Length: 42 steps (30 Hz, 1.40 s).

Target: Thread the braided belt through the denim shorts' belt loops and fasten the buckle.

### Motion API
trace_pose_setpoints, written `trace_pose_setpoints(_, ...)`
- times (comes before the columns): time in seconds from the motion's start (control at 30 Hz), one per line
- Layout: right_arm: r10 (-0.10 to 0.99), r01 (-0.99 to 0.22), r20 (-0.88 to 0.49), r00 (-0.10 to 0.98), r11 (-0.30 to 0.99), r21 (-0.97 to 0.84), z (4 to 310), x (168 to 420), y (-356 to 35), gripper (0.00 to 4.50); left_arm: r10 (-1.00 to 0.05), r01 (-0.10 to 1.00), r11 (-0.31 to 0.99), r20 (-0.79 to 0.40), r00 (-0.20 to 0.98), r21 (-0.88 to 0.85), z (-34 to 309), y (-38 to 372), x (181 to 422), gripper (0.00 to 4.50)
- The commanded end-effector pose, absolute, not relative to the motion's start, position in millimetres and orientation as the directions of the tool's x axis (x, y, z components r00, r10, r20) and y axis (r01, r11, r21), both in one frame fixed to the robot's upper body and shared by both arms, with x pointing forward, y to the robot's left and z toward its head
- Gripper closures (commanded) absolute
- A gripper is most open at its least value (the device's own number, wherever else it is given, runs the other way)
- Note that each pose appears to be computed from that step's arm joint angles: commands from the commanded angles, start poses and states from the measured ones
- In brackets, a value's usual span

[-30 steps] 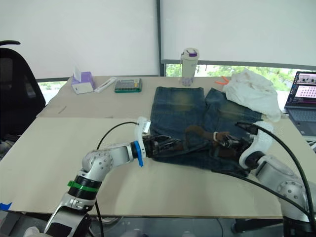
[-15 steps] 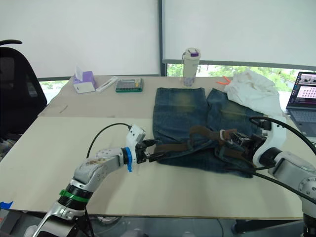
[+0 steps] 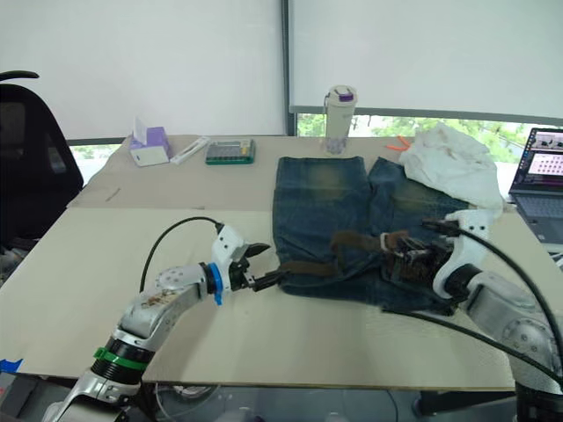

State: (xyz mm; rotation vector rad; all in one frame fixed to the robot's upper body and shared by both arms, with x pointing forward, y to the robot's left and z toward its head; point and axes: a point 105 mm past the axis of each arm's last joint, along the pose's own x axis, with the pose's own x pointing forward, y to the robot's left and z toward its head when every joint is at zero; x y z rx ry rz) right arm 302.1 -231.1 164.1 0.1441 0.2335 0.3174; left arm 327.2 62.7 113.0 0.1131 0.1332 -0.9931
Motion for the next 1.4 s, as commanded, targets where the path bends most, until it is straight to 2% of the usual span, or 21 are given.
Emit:
trace_pose_setpoints(0.03, 0.355, -0.334, -0.132, 0.926, 0.93, 0.154, 181.4, 301.3, -220.1, 4.5, -0.851, 0.858, 0.506, -0.114, 0.513, 0.09, 129.1, 58.0, 320.4, 0.06)
trace_pose_setpoints(0.23, 0.42, -0.385, -0.189, 0.888, 0.902, 0.196, 162.6, 297.2, -197.5, 4.5, -0.855, 0.857, 0.495, -0.098, 0.51, 0.144, 134.5, 60.7, 320.7, 0.06)
trace_pose_setpoints(0.3, 0.467, -0.411, -0.169, 0.868, 0.867, 0.282, 162.0, 295.1, -186.0, 4.5, -0.855, 0.857, 0.493, -0.098, 0.509, 0.15, 135.5, 60.8, 321.1, 0.06)
trace_pose_setpoints(0.33, 0.467, -0.403, -0.157, 0.87, 0.858, 0.318, 164.2, 296.6, -185.0, 4.5, -0.856, 0.857, 0.49, -0.1, 0.507, 0.157, 135.6, 60.5, 321.1, 0.06)
trace_pose_setpoints(0.4, 0.419, -0.372, -0.23, 0.878, 0.901, 0.222, 155.8, 299.2, -193.5, 4.5, -0.858, 0.859, 0.485, -0.1, 0.503, 0.162, 135.4, 58.7, 320.7, 0.06)
trace_pose_setpoints(0.5, 0.397, -0.34, -0.205, 0.895, 0.903, 0.264, 158.1, 301.5, -200.1, 4.5, -0.863, 0.863, 0.481, -0.088, 0.497, 0.154, 134.9, 53.1, 319.4, 0.06)
trace_pose_setpoints(0.6, 0.381, -0.365, -0.21, 0.9, 0.924, 0.113, 160.9, 300.5, -205.1, 4.5, -0.865, 0.864, 0.48, -0.086, 0.495, 0.151, 134.5, 50.4, 318.5, 0.06)
trace_pose_setpoints(0.67, 0.369, -0.393, -0.169, 0.914, 0.909, -0.136, 170.0, 301.8, -208.6, 4.5, -0.864, 0.864, 0.48, -0.087, 0.495, 0.152, 133.4, 49.8, 318.4, 0.06)
trace_pose_setpoints(0.77, 0.41, -0.443, -0.174, 0.895, 0.78, -0.442, 169.0, 298.3, -204.8, 4.5, -0.863, 0.863, 0.481, -0.09, 0.497, 0.152, 132.1, 49.7, 318.7, 0.06)
trace_pose_setpoints(0.83, 0.421, -0.448, -0.18, 0.889, 0.713, -0.539, 163.0, 298.1, -203.1, 4.5, -0.863, 0.863, 0.481, -0.09, 0.497, 0.152, 131.8, 49.2, 319.0, 0.06)
trace_pose_setpoints(1.1, 0.443, -0.372, -0.142, 0.885, 0.49, -0.789, 158.6, 302.9, -196.9, 4.5, -0.861, 0.861, 0.486, -0.086, 0.5, 0.148, 131.3, 47.9, 318.8, 0.06)
trace_pose_setpoints(1.4, 0.438, -0.39, -0.172, 0.882, 0.475, -0.789, 142.5, 305.9, -197.2, 4.5, -0.859, 0.86, 0.491, -0.087, 0.505, 0.142, 130.3, 47.2, 318.7, 0.06)
